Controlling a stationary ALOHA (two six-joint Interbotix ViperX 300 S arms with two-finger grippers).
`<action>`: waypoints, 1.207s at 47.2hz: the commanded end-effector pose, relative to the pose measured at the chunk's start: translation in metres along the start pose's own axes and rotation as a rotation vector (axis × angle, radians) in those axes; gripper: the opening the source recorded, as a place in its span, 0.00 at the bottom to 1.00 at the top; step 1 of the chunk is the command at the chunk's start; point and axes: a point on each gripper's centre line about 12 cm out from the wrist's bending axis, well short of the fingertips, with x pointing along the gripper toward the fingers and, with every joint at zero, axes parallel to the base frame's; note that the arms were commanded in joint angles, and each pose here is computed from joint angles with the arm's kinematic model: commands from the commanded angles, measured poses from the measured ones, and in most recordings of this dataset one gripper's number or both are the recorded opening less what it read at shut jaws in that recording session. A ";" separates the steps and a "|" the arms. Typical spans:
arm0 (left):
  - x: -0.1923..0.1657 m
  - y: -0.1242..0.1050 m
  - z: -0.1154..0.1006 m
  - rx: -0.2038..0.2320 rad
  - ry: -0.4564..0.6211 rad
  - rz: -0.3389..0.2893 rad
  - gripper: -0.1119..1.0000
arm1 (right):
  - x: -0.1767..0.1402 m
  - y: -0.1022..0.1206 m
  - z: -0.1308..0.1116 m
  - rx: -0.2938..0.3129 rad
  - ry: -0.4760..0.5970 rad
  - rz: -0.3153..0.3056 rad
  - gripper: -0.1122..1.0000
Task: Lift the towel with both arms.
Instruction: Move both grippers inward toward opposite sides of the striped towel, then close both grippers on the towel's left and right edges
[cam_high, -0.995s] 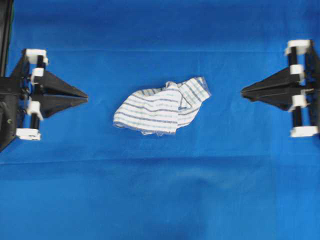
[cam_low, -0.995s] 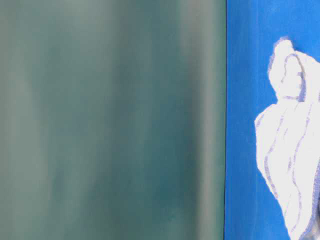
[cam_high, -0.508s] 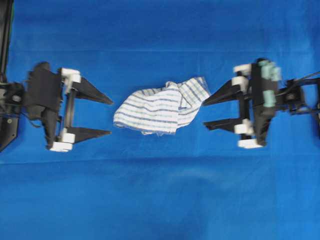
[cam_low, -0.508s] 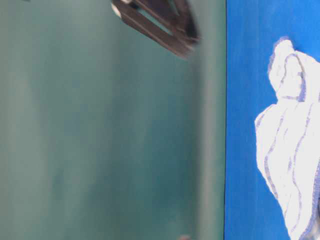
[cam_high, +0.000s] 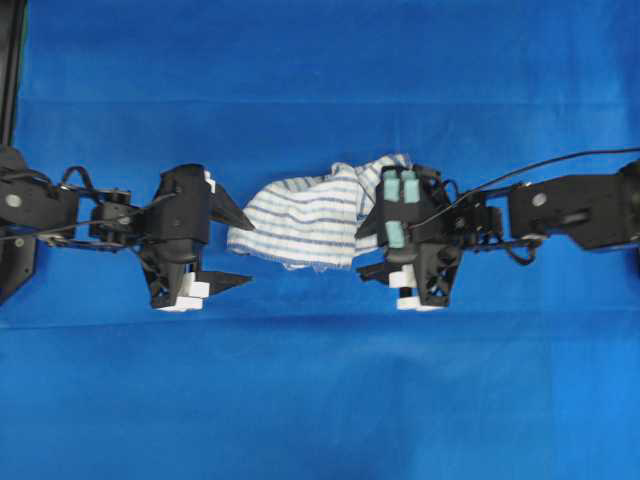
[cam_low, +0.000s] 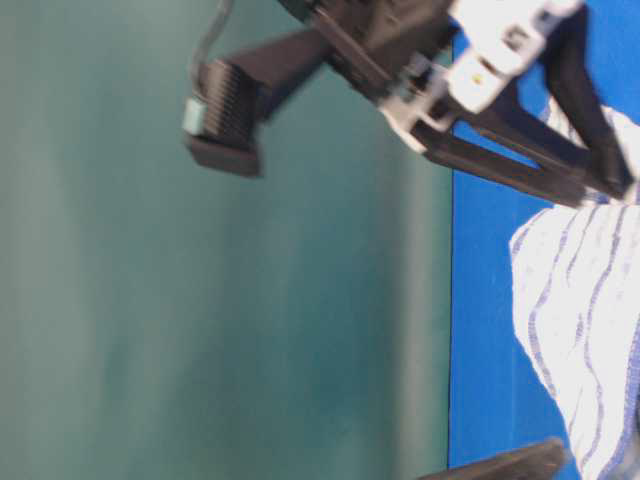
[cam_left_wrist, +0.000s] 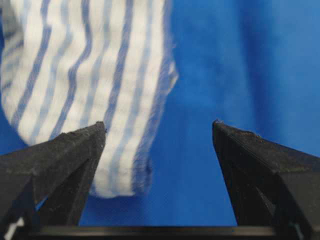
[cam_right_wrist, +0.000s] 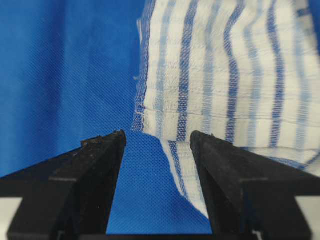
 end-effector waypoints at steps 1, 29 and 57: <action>0.008 0.004 0.003 -0.007 -0.016 0.012 0.84 | 0.006 0.002 0.010 0.004 -0.023 0.003 0.65; 0.024 0.015 -0.007 -0.022 0.043 0.039 0.50 | 0.025 -0.011 -0.001 0.028 0.024 -0.022 0.51; 0.004 0.016 0.026 -0.045 0.024 0.043 0.12 | -0.007 -0.017 0.033 0.036 -0.075 -0.032 0.13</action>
